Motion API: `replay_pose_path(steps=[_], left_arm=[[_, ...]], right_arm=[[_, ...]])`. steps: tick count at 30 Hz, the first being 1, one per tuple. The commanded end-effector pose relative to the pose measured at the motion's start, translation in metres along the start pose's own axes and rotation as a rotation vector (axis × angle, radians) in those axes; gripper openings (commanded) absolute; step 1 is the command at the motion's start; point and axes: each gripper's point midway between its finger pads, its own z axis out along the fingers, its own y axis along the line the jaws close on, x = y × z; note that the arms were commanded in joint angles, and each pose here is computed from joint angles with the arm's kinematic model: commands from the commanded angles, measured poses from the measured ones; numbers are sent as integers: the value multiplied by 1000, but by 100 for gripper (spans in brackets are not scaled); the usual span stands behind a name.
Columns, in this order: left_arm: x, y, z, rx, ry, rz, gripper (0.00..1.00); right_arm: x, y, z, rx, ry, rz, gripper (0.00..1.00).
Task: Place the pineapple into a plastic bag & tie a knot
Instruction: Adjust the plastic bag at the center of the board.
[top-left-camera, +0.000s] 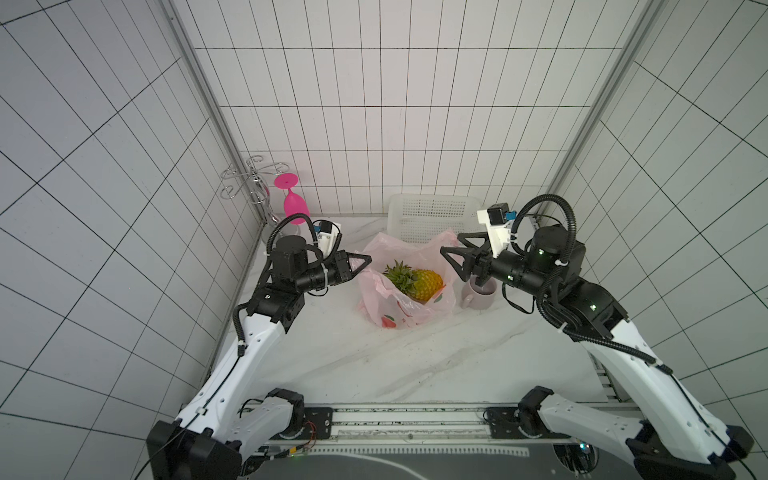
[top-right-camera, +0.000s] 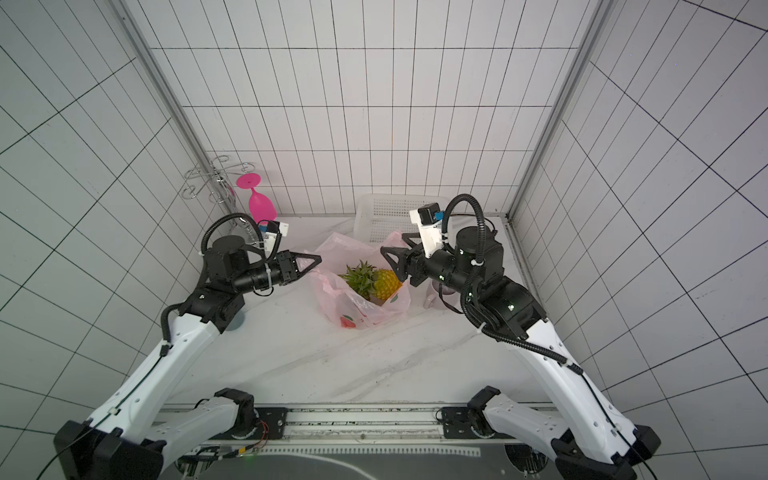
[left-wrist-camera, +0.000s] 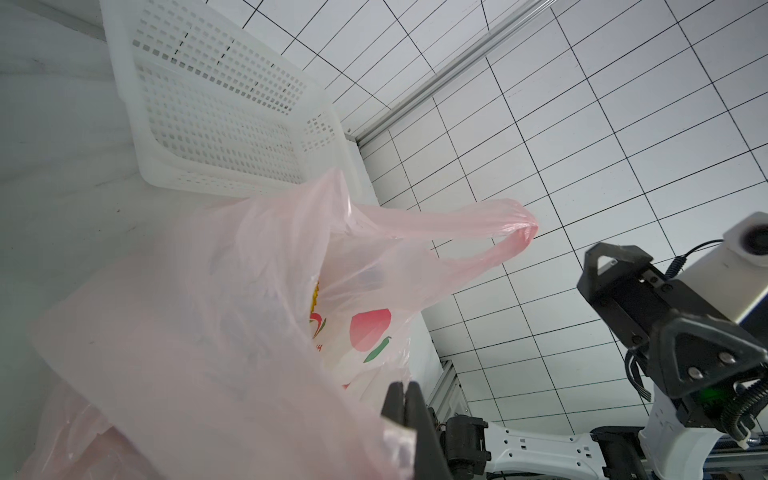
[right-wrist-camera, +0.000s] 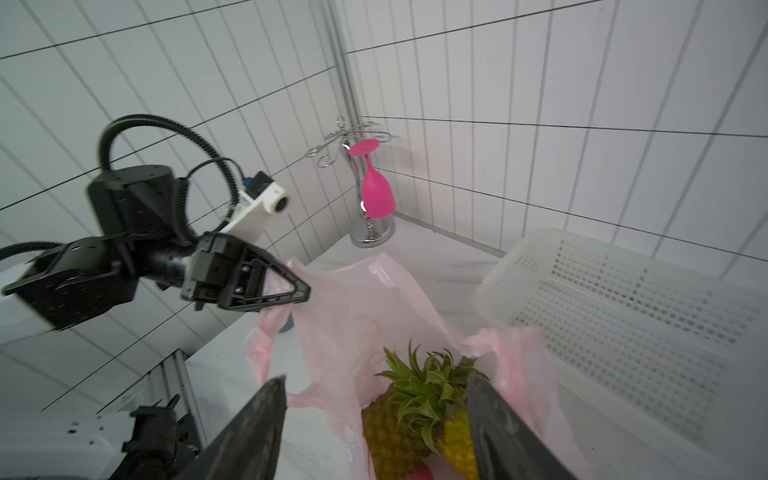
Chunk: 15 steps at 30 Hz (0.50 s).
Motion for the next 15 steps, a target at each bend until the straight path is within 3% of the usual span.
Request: replay_pose_path(steps=[1,7,15], left_arm=[[-13,-14,-1,26,-23,42,0],[-16,-13,1,25,-25,37,0],[-14,-15,1,31,-20,34,0]], right_arm=[[12,47,17,-203,77,-82,67],[49,72,74,-197,233,-154,74],[57,72,112,-159,253,-174,77]])
